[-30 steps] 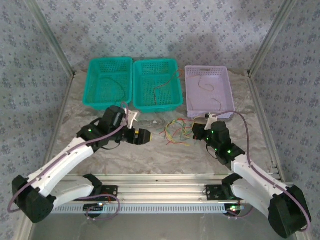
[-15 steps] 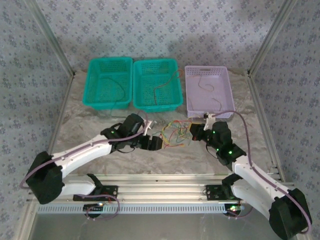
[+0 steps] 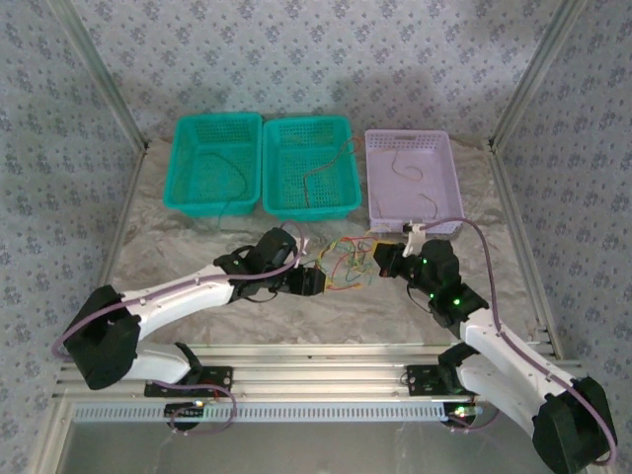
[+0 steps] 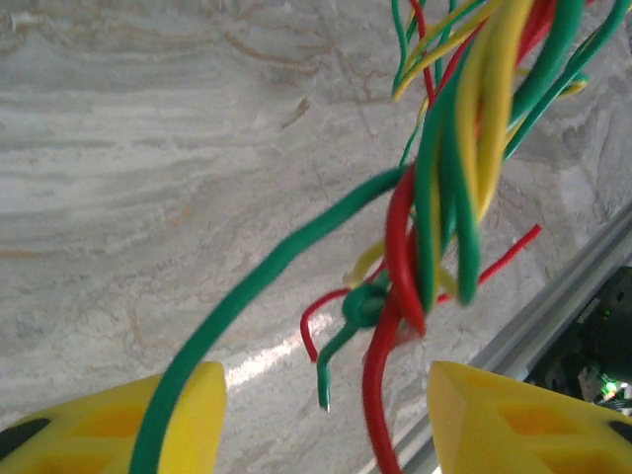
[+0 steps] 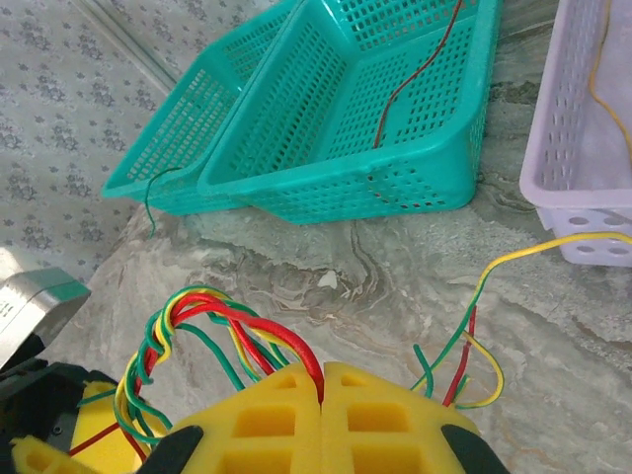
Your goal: Untangle the cables
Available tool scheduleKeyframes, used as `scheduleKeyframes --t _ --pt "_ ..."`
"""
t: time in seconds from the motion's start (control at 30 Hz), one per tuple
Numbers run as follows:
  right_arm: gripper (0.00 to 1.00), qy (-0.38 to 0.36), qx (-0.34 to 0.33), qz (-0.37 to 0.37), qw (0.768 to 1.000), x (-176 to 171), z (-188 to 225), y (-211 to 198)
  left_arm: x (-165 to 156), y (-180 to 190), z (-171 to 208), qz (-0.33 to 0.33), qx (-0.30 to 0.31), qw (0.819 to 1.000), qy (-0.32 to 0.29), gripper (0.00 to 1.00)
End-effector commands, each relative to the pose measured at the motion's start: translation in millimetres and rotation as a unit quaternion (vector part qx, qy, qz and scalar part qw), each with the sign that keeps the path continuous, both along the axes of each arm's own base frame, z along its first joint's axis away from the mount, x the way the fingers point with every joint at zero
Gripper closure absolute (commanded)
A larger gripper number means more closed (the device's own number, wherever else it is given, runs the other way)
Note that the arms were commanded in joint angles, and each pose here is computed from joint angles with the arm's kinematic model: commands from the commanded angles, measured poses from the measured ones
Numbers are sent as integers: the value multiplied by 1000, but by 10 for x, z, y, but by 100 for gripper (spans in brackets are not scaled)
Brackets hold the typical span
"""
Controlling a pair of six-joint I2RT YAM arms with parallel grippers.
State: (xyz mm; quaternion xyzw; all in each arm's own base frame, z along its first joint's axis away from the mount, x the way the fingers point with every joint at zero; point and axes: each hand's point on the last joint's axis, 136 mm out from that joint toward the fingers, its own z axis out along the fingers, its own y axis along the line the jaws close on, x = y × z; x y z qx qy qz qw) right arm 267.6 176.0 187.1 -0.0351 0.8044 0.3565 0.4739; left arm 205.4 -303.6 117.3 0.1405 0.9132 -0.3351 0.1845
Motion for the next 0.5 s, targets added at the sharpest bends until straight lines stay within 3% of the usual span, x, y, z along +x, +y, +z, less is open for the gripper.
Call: scheduleKeyframes --t 0.0,0.23,0.47 --pt "100 -28 32 15 999 -19 284 78 133 -56 73 23 -14 999 -22 53" --pt "100 -26 30 3 999 -13 267 39 109 -53 78 18 -15 1000 -19 65" --pt "100 -26 32 -7 999 7 269 10 60 -9 112 21 -27 999 -21 61"
